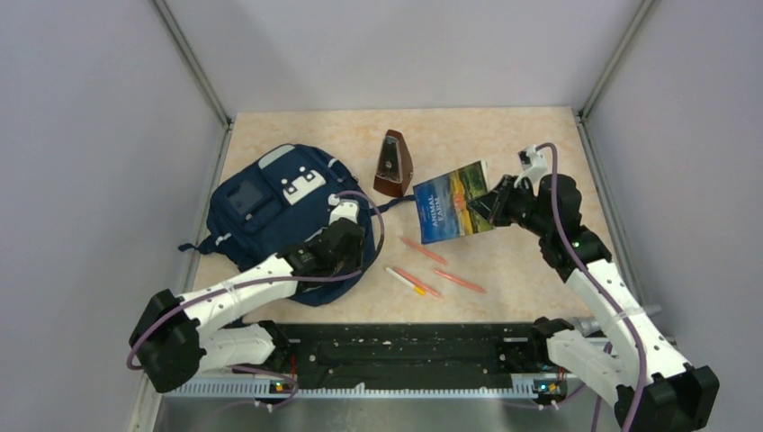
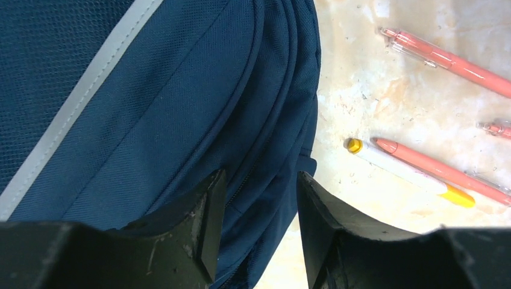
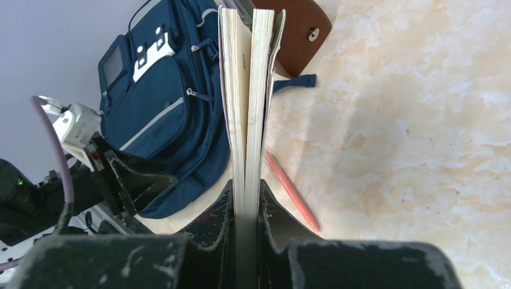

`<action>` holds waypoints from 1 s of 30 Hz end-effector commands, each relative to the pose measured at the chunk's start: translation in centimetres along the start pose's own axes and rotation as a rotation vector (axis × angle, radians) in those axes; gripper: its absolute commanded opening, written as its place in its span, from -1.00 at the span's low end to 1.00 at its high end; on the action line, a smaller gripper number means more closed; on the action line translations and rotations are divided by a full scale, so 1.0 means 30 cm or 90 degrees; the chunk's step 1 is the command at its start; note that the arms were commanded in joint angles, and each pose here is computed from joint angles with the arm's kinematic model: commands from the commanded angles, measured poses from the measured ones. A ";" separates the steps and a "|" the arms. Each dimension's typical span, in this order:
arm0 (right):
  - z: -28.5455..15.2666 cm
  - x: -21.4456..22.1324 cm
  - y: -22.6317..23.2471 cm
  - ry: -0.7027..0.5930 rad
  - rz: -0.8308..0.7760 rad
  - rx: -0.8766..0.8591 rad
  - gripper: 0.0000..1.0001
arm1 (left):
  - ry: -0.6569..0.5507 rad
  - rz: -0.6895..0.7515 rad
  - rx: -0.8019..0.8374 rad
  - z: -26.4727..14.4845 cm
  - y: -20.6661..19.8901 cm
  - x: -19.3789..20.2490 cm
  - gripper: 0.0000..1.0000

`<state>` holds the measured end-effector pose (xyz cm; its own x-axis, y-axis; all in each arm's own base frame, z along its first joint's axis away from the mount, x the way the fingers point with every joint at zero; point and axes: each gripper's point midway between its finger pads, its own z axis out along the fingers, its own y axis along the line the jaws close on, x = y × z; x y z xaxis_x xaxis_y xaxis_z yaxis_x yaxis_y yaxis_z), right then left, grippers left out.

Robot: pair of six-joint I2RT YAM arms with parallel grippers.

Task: Pack the student bag
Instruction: Place the book in the student bag.

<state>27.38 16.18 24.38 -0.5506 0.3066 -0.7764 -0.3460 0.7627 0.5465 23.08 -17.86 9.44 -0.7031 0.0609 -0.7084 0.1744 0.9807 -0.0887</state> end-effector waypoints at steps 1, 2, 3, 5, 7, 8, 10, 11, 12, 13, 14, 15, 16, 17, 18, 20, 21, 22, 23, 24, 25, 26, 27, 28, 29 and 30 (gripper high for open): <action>0.005 -0.067 0.048 -0.047 -0.011 -0.040 -1.00 | 0.015 -0.029 0.025 0.029 -0.039 0.022 0.00; 0.007 -0.065 0.045 -0.045 -0.010 -0.039 -1.00 | 0.018 -0.030 0.029 0.033 -0.045 0.026 0.00; 0.010 -0.060 0.043 -0.042 -0.009 -0.039 -1.00 | 0.020 -0.031 0.031 0.037 -0.048 0.029 -0.02; 0.012 -0.056 0.038 -0.041 -0.007 -0.037 -1.00 | 0.026 -0.035 0.029 0.042 -0.050 0.035 -0.07; 0.013 -0.053 0.039 -0.040 -0.008 -0.038 -1.00 | 0.027 -0.040 0.030 0.042 -0.052 0.038 -0.11; 0.014 -0.052 0.038 -0.039 -0.008 -0.038 -1.00 | 0.026 -0.042 0.032 0.040 -0.053 0.036 -0.11; 0.016 -0.048 0.033 -0.039 -0.008 -0.036 -1.00 | 0.025 -0.044 0.040 0.035 -0.058 0.036 -0.12; 0.018 -0.044 0.031 -0.036 -0.007 -0.036 -1.00 | 0.023 -0.044 0.044 0.031 -0.061 0.036 -0.14; 0.020 -0.041 0.029 -0.035 -0.007 -0.035 -1.00 | 0.020 -0.045 0.049 0.024 -0.066 0.036 -0.16; 0.021 -0.038 0.028 -0.033 -0.005 -0.036 -1.00 | 0.016 -0.045 0.056 0.015 -0.074 0.036 -0.17; 0.024 -0.033 0.027 -0.029 -0.004 -0.036 -1.00 | 0.011 -0.046 0.060 0.006 -0.080 0.035 -0.17; 0.026 -0.029 0.026 -0.028 -0.004 -0.038 -1.00 | 0.006 -0.050 0.064 -0.003 -0.084 0.033 -0.17; 0.027 -0.026 0.027 -0.026 -0.003 -0.040 -1.00 | -0.001 -0.056 0.067 -0.012 -0.087 0.030 -0.17; 0.028 -0.024 0.025 -0.025 -0.001 -0.040 -1.00 | -0.007 -0.063 0.069 -0.020 -0.088 0.026 -0.17; 0.030 -0.020 0.024 -0.024 -0.001 -0.041 -1.00 | -0.013 -0.068 0.073 -0.028 -0.089 0.025 -0.17; 0.031 -0.018 0.028 -0.022 0.001 -0.045 -1.00 | -0.021 -0.077 0.077 -0.041 -0.090 0.021 -0.17; 0.032 -0.016 0.029 -0.022 0.002 -0.047 -1.00 | -0.025 -0.081 0.078 -0.047 -0.089 0.021 -0.17; 0.034 -0.015 0.030 -0.021 0.004 -0.050 -1.00 | -0.026 -0.083 0.079 -0.049 -0.087 0.024 -0.17; 0.036 -0.013 0.031 -0.020 0.004 -0.051 -1.00 | -0.027 -0.083 0.080 -0.050 -0.086 0.026 -0.16; 0.038 -0.010 0.032 -0.018 0.006 -0.054 -1.00 | -0.026 -0.079 0.074 -0.047 -0.080 0.032 -0.15; 0.040 -0.009 0.032 -0.017 0.008 -0.056 -1.00 | -0.024 -0.076 0.063 -0.041 -0.069 0.038 -0.15; 0.042 -0.007 0.033 -0.015 0.010 -0.058 -1.00 | -0.020 -0.070 0.050 -0.035 -0.058 0.045 -0.15; 0.043 -0.006 0.036 -0.014 0.011 -0.062 -1.00 | -0.015 -0.062 0.037 -0.030 -0.047 0.051 -0.14; 0.044 -0.004 0.040 -0.013 0.012 -0.067 -1.00 | -0.011 -0.055 0.025 -0.025 -0.039 0.054 -0.14; 0.045 -0.005 0.042 -0.013 0.012 -0.069 -1.00 | -0.008 -0.047 0.015 -0.020 -0.032 0.055 -0.13; 0.044 -0.004 0.044 -0.012 0.013 -0.071 -1.00 | -0.007 -0.041 0.008 -0.017 -0.028 0.055 -0.13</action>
<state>27.48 17.03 22.16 -0.6017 0.2992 -0.7406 -0.3436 0.7401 0.5781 20.97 -19.24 9.19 -0.7105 -0.0290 -0.7031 0.1635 0.9650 -0.2050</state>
